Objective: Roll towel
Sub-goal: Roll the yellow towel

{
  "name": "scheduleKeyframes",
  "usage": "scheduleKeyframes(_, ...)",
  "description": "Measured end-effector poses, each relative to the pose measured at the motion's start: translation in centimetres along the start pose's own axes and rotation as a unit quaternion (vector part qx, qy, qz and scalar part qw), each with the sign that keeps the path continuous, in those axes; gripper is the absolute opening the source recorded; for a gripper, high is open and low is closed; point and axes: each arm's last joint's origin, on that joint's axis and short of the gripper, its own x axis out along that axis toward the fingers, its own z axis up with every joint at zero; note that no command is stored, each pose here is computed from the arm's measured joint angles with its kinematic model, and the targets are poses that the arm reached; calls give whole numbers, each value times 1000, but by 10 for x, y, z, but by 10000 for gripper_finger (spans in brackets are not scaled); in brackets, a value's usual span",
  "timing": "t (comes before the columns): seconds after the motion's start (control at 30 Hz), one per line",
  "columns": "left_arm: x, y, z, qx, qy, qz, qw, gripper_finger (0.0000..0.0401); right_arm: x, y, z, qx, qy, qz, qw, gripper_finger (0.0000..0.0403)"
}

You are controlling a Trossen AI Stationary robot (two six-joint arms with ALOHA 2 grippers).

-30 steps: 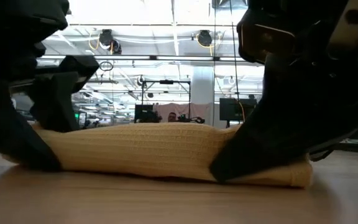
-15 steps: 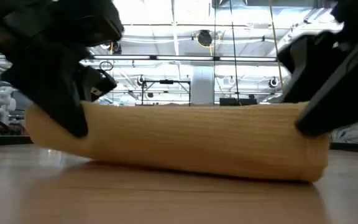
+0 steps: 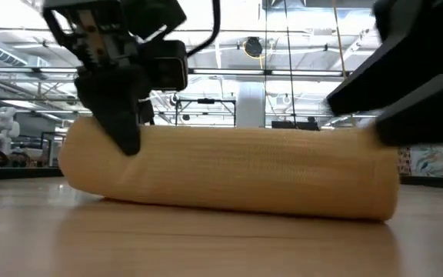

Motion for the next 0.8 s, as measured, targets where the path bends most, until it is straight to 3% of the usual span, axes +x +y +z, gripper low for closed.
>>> scheduleKeyframes(0.17,-5,13,1,-45,15,7,999,17,18,-5,-12,10,6,-70,997,230)
scheduleKeyframes(0.43,-3,7,0,-43,13,-1,999,17,43,-12,-27,92,33,-76,992,250)
scheduleKeyframes(0.63,-1,3,-1,-35,15,-1,999,20,51,-18,-32,161,57,-70,983,226)
scheduleKeyframes(0.8,-1,5,-2,-34,9,25,999,66,54,-20,-32,200,72,-55,976,179)
